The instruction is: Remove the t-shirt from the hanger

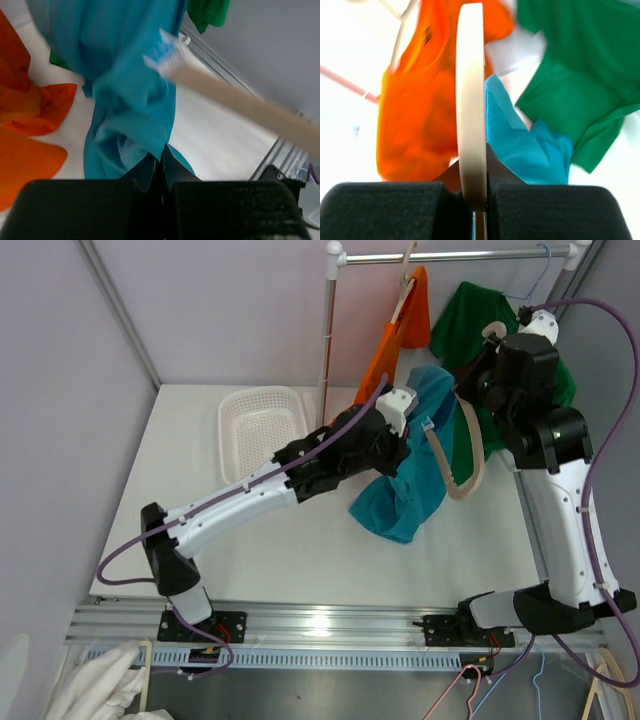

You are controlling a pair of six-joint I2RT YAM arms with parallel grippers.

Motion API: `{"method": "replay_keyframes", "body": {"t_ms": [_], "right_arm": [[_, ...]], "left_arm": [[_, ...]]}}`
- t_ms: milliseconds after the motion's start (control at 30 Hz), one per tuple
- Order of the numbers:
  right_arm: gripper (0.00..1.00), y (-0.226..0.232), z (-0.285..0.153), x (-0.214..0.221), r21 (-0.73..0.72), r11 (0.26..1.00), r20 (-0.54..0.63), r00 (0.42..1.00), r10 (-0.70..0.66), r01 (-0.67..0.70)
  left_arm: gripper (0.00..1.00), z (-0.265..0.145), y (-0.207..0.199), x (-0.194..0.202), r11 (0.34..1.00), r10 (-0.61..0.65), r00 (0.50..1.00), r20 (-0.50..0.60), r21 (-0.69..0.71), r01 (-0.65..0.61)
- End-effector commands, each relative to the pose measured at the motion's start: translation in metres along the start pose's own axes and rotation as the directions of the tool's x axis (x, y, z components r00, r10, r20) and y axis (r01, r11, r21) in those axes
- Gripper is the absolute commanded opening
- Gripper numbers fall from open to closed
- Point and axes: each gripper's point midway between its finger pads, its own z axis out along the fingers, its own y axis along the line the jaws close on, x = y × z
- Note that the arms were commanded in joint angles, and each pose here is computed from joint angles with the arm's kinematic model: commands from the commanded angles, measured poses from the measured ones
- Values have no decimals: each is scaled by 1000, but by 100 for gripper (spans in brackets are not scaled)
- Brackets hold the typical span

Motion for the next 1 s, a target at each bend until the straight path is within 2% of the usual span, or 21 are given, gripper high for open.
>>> {"method": "replay_keyframes", "body": {"t_ms": [0, 33, 67, 133, 167, 233, 267, 300, 333, 367, 400, 433, 500, 533, 667, 733, 800, 833, 900, 967], "right_arm": [[0, 11, -36, -2, -98, 995, 8, 1000, 12, -11], [0, 8, -37, -9, -91, 996, 40, 999, 2, 2], [0, 9, -44, -20, -103, 995, 58, 998, 10, -3], [0, 16, -57, -22, -159, 987, 16, 1000, 10, -8], [0, 24, -73, -38, -201, 979, 42, 999, 32, -23], [0, 31, -81, -40, -232, 972, 21, 999, 37, -31], [0, 28, -85, -33, -226, 974, -18, 999, 29, -32], [0, 31, -90, -41, -234, 972, -9, 1000, 29, -30], [0, 30, -92, -40, -229, 973, -20, 1000, 20, -24], [0, 23, -95, -34, -205, 979, -43, 999, -9, 0], [0, 21, -99, -37, -201, 980, -34, 999, -16, 9], [0, 17, -102, -37, -189, 982, -30, 999, -21, 14], [0, 5, -103, -36, -142, 989, -18, 999, -32, 29], [0, 0, -115, -40, -142, 990, 6, 1000, -23, 24], [0, -2, -132, -38, -173, 985, 10, 1000, -20, 22], [0, -2, -138, -23, -203, 979, -53, 997, -47, 36], [0, -4, -141, -8, -215, 976, -101, 993, -61, 39], [0, 0, -141, 1, -247, 968, -124, 990, -73, 40], [0, -12, -142, 20, -226, 973, -164, 983, -84, 45], [0, -20, -150, 33, -223, 973, -199, 975, -102, 57]], "left_arm": [[1, 15, -3, -3, 996, -71, 994, -82, 45, 75], [1, 20, 1, 17, 997, -77, 984, -162, 17, 81], [1, 24, 0, 19, 996, -81, 979, -185, 10, 84], [1, 41, 8, 56, 996, -89, 952, -294, -31, 84], [1, 46, 11, 70, 995, -95, 941, -326, -41, 86], [1, 53, 20, 112, 993, -112, 909, -401, -77, 88], [1, 59, 21, 115, 992, -121, 916, -383, -76, 99], [1, 62, 26, 122, 990, -132, 914, -383, -88, 106], [1, 62, 35, 150, 987, -153, 891, -427, -119, 112], [1, 65, 38, 154, 984, -169, 891, -422, -124, 128], [1, 66, 48, 155, 979, -194, 887, -418, -140, 148], [1, 64, 57, 183, 972, -225, 859, -460, -172, 162], [1, 63, 78, 190, 957, -275, 855, -440, -205, 203], [1, 60, 82, 201, 948, -309, 834, -456, -215, 233], [1, 56, 109, 200, 927, -365, 827, -428, -252, 279], [1, 54, 124, 187, 913, -389, 835, -389, -279, 296], [1, 54, 135, 162, 907, -397, 854, -335, -284, 310], [1, 51, 138, 161, 907, -392, 854, -342, -300, 296], [1, 54, 146, 122, 906, -371, 888, -271, -314, 283], [1, 53, 154, 108, 903, -366, 892, -265, -332, 272]]}}
